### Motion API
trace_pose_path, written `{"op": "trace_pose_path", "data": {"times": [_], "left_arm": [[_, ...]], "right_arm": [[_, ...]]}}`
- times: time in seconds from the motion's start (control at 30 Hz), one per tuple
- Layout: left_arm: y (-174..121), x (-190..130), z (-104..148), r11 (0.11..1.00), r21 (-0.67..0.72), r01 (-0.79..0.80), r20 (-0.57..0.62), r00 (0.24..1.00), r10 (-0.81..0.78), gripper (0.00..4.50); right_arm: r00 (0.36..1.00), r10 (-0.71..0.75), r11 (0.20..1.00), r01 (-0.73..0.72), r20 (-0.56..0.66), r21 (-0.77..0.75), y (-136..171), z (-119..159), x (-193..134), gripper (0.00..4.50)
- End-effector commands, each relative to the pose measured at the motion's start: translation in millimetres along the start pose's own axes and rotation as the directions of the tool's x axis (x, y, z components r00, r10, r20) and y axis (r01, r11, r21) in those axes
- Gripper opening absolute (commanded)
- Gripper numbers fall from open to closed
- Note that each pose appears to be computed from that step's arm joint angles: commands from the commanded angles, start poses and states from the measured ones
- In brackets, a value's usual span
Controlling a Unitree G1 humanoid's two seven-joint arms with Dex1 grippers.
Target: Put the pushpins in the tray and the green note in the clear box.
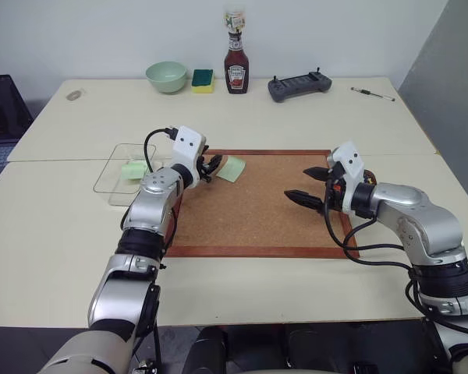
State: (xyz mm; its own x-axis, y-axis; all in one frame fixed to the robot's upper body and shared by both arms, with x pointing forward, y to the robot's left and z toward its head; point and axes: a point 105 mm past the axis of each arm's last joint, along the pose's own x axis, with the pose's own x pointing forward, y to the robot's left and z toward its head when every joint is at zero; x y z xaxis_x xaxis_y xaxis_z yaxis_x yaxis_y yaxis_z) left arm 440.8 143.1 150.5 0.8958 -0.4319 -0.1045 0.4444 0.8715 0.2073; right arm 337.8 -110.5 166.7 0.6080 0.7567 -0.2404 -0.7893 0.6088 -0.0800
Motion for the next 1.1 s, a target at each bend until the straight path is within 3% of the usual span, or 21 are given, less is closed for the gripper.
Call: {"op": "trace_pose_path", "data": {"times": [0.03, 0.17, 0.23, 0.57, 0.7, 1.1], "left_arm": [[6.3, 4.7, 12.8, 1.0, 0.004, 0.005, 0.04, 0.999, -0.005, 3.34], [10.6, 2.9, 12.6, 1.0, 0.013, 0.022, 0.041, 0.999, -0.023, 4.25], [12.7, -0.1, 10.3, 0.999, 0.02, 0.029, 0.035, 0.999, -0.03, 4.47], [-0.4, 3.8, 1.6, 0.992, 0.016, 0.126, 0.0, 0.992, -0.126, 4.47], [-6.7, 11.7, -1.2, 0.983, -0.063, 0.175, -0.024, 0.984, -0.177, 4.47], [-9.2, 25.7, -5.8, 0.982, -0.103, 0.16, -0.112, 0.979, -0.171, 4.47]], "right_arm": [[0.998, 0.025, 0.998, -0.022, 0.051, -0.052, 8.4, 17.0, 2.2, 4.5], [0.997, 0.026, 0.998, -0.022, 0.067, -0.058, 11.5, 18.7, 8.2, 4.5], [0.997, 0.024, 0.998, -0.02, 0.074, -0.055, 12.0, 18.7, 12.3, 4.5], [0.993, 0.024, 0.998, -0.018, 0.112, -0.057, 17.5, 22.4, 26.7, 4.5], [0.992, 0.025, 0.999, -0.02, 0.123, -0.048, 22.9, 23.6, 27.4, 4.5], [0.994, -0.008, 1.0, 0.011, 0.105, -0.028, 29.1, 16.1, 16.1, 4.5]]}}
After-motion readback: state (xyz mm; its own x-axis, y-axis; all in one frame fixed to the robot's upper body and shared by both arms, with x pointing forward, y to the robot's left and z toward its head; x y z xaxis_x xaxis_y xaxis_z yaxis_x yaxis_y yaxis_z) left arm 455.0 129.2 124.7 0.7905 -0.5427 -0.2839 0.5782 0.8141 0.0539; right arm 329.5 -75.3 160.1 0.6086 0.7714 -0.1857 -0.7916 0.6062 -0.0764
